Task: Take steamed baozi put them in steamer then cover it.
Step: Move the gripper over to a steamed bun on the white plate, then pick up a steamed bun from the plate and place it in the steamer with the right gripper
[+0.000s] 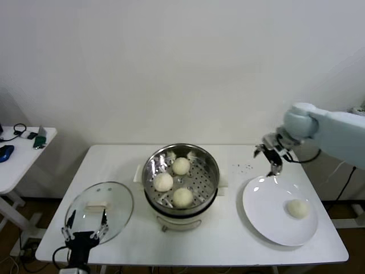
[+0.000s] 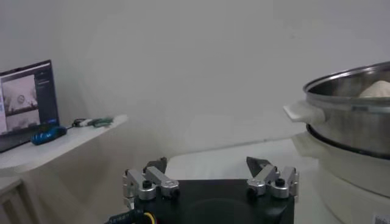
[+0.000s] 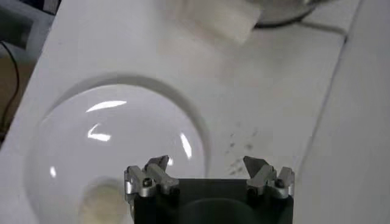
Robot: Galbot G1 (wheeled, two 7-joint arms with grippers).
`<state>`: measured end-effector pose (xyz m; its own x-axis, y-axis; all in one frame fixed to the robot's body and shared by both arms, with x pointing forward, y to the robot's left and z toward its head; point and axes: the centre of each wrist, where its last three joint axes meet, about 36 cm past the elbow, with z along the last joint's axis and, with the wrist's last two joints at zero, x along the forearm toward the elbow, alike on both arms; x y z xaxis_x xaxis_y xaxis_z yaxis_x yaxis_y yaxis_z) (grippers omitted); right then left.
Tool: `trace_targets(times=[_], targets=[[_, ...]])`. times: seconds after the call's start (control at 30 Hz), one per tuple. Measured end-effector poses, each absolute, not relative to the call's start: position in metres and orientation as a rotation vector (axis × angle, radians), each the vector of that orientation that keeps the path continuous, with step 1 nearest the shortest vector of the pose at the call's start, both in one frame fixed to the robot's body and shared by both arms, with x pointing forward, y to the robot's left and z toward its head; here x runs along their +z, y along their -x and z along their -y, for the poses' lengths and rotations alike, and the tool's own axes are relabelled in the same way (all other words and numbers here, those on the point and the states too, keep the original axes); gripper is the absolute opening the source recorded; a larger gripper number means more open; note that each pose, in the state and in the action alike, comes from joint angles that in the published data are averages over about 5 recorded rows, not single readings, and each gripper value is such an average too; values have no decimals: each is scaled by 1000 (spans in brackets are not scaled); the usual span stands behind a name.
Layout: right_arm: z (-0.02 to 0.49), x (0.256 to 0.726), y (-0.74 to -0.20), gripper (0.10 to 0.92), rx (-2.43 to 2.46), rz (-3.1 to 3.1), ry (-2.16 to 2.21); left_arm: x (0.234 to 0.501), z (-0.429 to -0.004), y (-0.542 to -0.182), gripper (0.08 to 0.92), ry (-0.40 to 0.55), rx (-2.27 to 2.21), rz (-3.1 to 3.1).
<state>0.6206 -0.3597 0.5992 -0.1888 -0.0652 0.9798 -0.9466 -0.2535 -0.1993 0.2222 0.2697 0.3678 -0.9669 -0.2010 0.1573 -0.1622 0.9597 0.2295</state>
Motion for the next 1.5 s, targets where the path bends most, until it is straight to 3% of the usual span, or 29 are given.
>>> trace_targets(times=[0.5, 1.07, 1.33, 1.5], targets=[[454, 498, -582, 823, 1326, 1223, -1177, 365, -268, -224, 823, -254, -338, 2921], [474, 459, -579, 823, 1272, 1198, -1137, 364, -271, -225, 823, -266, -346, 2913], [475, 454, -581, 704, 1253, 1207, -1135, 364, -272, -226, 823, -272, -350, 2914], [477, 454, -582, 673, 1233, 1224, -1129, 365, -274, -227, 823, -277, -353, 2915]])
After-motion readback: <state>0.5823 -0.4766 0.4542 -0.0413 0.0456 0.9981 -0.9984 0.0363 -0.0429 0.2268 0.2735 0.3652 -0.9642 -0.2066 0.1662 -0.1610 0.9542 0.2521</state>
